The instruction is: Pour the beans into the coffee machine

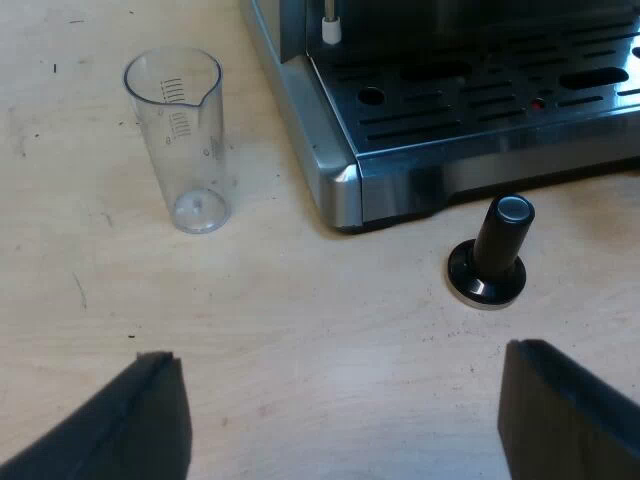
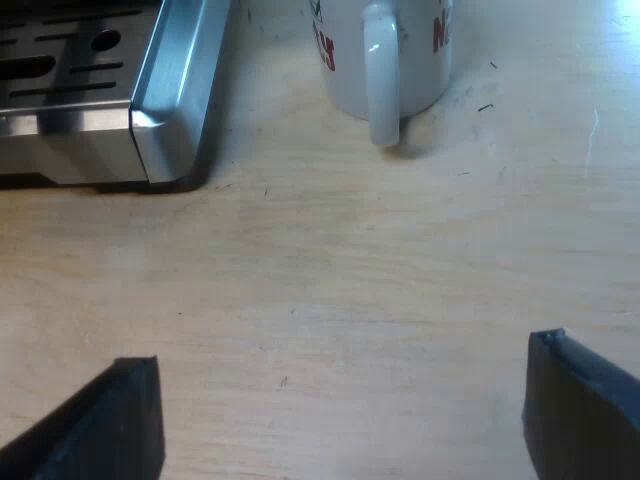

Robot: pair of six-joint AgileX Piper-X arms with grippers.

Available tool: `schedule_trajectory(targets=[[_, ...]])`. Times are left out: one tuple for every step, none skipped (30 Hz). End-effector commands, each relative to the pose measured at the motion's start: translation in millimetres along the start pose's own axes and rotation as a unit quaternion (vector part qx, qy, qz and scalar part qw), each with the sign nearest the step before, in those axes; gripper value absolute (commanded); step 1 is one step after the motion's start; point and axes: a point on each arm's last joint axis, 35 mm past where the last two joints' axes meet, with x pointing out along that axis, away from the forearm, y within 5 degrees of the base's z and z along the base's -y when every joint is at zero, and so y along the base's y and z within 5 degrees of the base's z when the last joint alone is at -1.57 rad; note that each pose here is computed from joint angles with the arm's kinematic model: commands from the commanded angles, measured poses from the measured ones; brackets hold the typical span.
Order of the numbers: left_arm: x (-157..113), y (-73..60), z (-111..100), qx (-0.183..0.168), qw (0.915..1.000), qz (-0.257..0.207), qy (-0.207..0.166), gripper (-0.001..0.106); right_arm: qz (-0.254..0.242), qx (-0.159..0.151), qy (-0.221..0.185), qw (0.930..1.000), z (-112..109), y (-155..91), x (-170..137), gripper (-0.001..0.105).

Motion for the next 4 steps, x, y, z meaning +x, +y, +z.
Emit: schedule_trajectory(targets=[[0.8,-0.2,1.5,-0.003,1.0000,-0.002,0.002,0.066,0.000,-0.001,-0.004,1.0000,2.4,-0.4,-0.8,0.079],[0.8,-0.2,1.5,-0.003,1.0000,-0.002,0.002,0.066,0.000,-0.001,-0.004,1.0000,2.4,-0.4,-0.8,0.079],[0.8,-0.2,1.5,-0.003,1.0000,-0.002,0.002,0.066,0.000,-0.001,-0.004,1.0000,2.4,-0.4,-0.8,0.079],[0.8,-0.2,1.5,-0.003,1.0000,-0.002,0.002,0.066,0.000,-0.001,-0.004,1.0000,2.4,-0.4,-0.8,0.079]])
